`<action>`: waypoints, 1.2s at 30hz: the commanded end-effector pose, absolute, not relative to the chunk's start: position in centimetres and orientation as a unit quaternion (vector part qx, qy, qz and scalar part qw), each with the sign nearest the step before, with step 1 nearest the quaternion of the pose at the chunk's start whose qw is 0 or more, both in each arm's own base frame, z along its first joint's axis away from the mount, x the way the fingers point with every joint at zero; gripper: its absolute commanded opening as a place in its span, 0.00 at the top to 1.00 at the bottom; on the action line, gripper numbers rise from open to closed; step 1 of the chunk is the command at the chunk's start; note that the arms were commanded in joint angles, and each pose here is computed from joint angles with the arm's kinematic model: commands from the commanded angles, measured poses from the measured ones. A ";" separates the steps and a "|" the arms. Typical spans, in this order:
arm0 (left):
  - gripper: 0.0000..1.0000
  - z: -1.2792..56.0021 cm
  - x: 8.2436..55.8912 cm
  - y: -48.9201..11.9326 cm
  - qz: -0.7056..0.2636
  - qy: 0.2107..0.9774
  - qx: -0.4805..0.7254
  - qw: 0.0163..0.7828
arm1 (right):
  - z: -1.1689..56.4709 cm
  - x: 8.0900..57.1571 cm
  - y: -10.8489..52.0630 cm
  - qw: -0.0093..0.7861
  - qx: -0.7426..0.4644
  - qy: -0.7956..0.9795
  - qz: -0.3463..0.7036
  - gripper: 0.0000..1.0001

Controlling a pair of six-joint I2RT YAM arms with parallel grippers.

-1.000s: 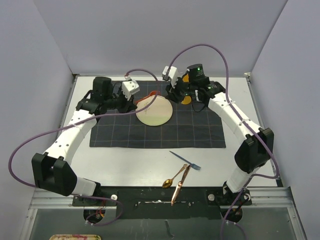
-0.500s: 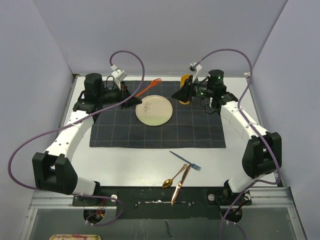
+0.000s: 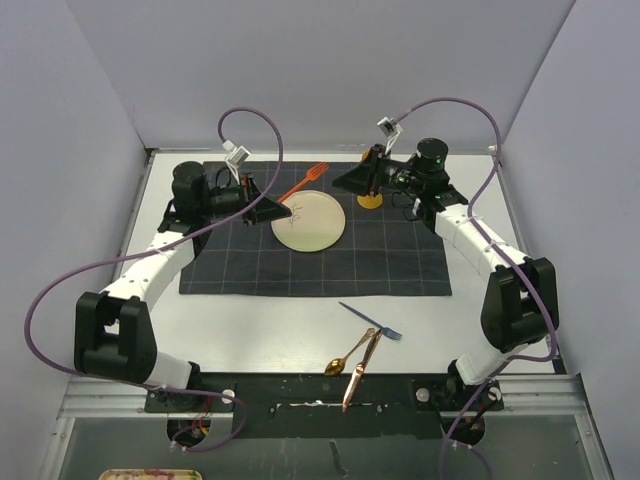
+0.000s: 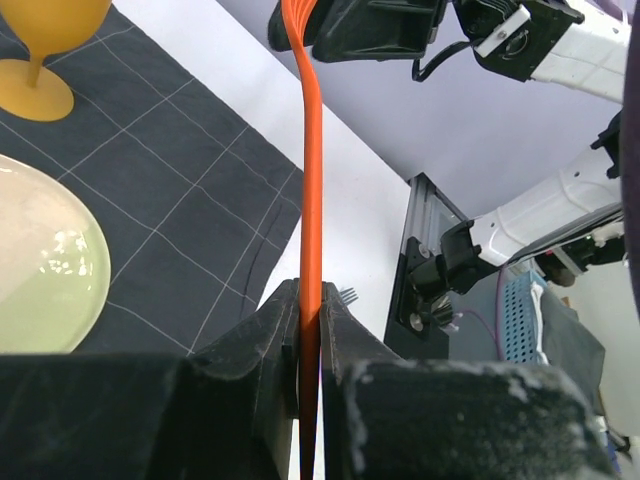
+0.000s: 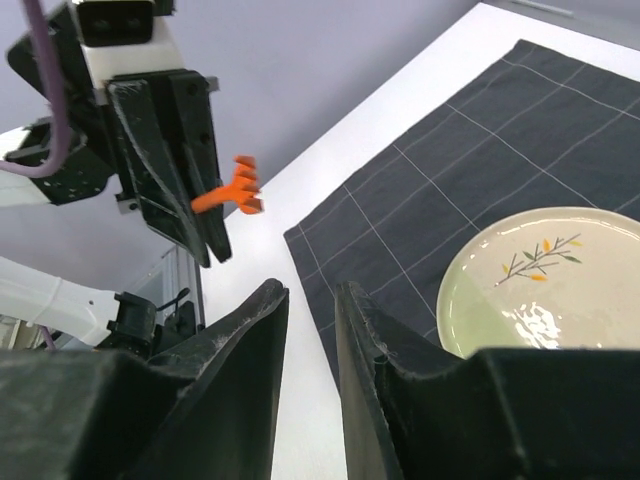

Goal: Set the dinner table for one person
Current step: Adjust the fork.

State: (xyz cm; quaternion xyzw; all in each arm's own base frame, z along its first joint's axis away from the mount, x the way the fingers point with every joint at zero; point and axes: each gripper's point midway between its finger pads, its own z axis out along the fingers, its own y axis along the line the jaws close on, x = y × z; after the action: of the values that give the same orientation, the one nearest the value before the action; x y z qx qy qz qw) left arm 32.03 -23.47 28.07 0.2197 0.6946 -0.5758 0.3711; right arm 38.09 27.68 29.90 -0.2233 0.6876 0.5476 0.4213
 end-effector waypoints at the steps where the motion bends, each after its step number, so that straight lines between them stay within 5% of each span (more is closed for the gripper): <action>1: 1.00 29.7 32.7 -23.6 -0.594 0.667 0.227 0.389 | 32.8 37.8 28.3 0.444 -0.240 0.650 0.567 0.73; 36: 1.00 26.8 32.2 -24.3 -0.594 0.684 0.228 0.357 | 33.8 39.5 28.7 0.475 -0.273 0.641 0.538 0.77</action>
State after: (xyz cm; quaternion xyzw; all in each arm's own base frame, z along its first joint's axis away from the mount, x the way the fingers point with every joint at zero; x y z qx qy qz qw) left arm 31.86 -24.07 27.32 0.2124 0.6886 -0.5994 0.3486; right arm 39.56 28.57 30.64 -0.2474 0.6702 0.5478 0.4353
